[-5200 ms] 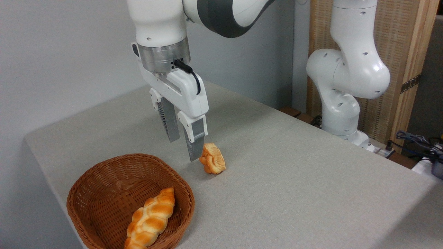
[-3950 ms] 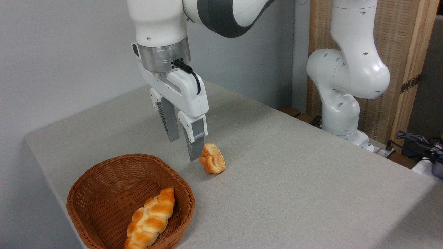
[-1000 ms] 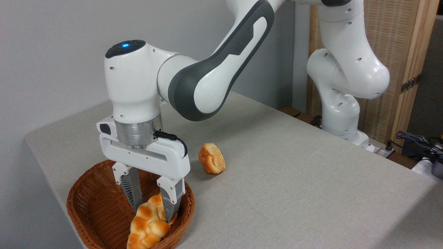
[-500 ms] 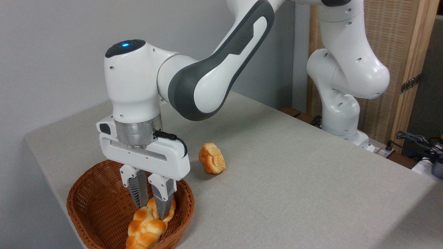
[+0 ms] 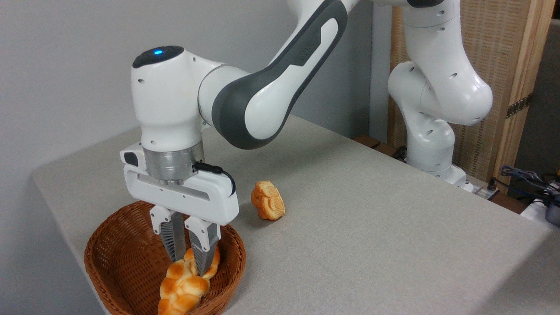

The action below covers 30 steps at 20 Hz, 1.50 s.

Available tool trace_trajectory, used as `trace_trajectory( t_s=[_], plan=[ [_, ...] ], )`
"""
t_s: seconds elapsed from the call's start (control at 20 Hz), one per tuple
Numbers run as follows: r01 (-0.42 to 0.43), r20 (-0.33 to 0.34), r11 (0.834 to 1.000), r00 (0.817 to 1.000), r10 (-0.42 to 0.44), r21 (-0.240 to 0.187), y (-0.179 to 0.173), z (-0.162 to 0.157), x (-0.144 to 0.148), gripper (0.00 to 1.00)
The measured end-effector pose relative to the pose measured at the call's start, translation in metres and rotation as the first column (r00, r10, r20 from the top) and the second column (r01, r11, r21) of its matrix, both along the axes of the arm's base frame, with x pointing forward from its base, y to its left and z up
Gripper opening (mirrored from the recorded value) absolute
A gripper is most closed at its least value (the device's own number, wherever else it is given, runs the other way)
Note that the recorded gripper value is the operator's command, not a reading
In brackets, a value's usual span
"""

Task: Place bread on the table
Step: 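Close the gripper on the braided loaf inside the basket, then lift the braided loaf out of the basket and carry it beside the basket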

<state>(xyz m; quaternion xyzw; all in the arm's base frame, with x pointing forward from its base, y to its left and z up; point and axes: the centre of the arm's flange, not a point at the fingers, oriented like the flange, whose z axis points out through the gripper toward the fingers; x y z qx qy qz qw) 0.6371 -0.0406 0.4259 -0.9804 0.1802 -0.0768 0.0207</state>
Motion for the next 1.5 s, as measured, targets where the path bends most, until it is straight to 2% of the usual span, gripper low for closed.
trace_trajectory(
  t_s=[0.3, 0.7, 0.85, 1.1, 1.2, 1.3, 1.5],
  plan=[
    [0.004, 0.058, 1.000, 0.998, -0.004, -0.004, -0.002, 0.036, -0.005, 0.42],
    [0.004, 0.093, 1.000, 0.996, -0.003, -0.007, -0.001, 0.069, -0.014, 0.44],
    [0.010, 0.070, 1.000, 0.997, -0.010, -0.003, 0.000, 0.084, -0.025, 0.46],
    [0.113, -0.038, 0.993, 0.993, -0.112, 0.019, 0.010, 0.104, -0.051, 0.46],
    [0.181, -0.090, 0.983, 0.980, -0.178, 0.022, 0.016, 0.110, -0.063, 0.46],
    [0.262, -0.156, 0.965, 0.954, -0.257, 0.013, 0.028, 0.116, -0.076, 0.46],
    [0.387, -0.268, 0.921, 0.885, -0.382, -0.036, 0.045, 0.111, -0.095, 0.54]
  ],
)
